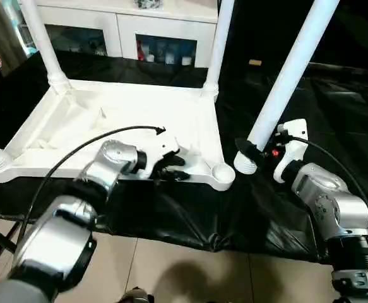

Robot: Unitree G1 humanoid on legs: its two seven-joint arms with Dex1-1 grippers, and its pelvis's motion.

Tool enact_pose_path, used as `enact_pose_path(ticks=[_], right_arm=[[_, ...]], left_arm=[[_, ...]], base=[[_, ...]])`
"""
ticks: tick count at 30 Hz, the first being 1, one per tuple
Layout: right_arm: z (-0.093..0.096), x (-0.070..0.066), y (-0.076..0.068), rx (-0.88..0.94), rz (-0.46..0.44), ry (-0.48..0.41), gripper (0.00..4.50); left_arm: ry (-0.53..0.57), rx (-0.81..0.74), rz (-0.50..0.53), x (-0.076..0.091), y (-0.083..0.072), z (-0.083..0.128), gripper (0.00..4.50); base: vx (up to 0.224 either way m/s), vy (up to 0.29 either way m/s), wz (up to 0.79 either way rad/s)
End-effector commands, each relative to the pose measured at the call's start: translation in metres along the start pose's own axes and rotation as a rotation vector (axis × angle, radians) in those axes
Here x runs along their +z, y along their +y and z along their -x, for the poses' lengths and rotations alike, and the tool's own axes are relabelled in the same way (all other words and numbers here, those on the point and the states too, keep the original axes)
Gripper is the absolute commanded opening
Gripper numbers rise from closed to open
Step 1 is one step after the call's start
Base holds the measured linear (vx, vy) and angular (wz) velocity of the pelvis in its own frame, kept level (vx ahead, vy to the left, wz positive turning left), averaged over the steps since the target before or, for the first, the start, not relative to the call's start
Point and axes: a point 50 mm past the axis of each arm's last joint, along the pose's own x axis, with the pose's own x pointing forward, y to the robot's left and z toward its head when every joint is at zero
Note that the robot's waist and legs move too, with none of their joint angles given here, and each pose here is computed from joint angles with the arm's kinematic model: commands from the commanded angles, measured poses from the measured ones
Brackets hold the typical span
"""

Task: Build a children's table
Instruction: Pick table leg, then insert table leg to table base

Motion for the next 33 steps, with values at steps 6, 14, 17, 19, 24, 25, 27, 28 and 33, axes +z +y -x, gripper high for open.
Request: enact_pose_path(ticks=[6, 14, 17, 19, 24, 25, 27, 28, 33], right_arm=[[0.003, 0.004, -0.001, -0.016, -0.018, -0.012, 1.9], [0.002, 0.004, -0.001, -0.028, -0.044, -0.002, 1.9], [0.001, 0.004, -0.002, -0.046, -0.07, 0.004, 1.9], [0.0, 0.004, -0.002, -0.048, -0.075, 0.011, 1.9], [-0.006, 0.007, 0.005, -0.024, -0.091, 0.002, 1.9], [-0.007, 0.008, 0.007, -0.017, -0.091, 0.007, 1.9], [-0.009, 0.008, 0.014, 0.031, -0.074, 0.028, 1.9], [-0.009, 0.008, 0.014, 0.031, -0.074, 0.028, 1.9], [-0.015, 0.01, 0.024, 0.086, -0.044, 0.041, 1.9]], left_arm=[[0.038, -0.005, -0.031, 0.001, 0.003, 0.001, 1.13], [0.029, -0.006, 0.007, 0.0, 0.003, 0.0, 0.45], [0.043, -0.025, 0.047, -0.002, 0.002, -0.001, 0.3], [0.071, -0.035, 0.074, -0.007, -0.001, -0.003, 0.2], [0.082, -0.005, 0.136, -0.013, -0.004, -0.008, 0.0], [0.079, 0.013, 0.143, -0.013, -0.005, -0.01, 0.0], [0.061, 0.022, 0.169, -0.012, -0.007, -0.013, 0.0], [0.061, 0.022, 0.169, -0.012, -0.007, -0.013, 0.0], [-0.018, 0.002, 0.126, -0.003, -0.02, -0.023, 0.0]], base=[[0.0, 0.0, 0.0], [0.0, 0.0, 0.0], [0.0, 0.0, 0.0], [0.0, 0.0, 0.0], [0.0, 0.0, 0.0], [0.0, 0.0, 0.0], [0.0, 0.0, 0.0], [0.0, 0.0, 0.0], [0.0, 0.0, 0.0]])
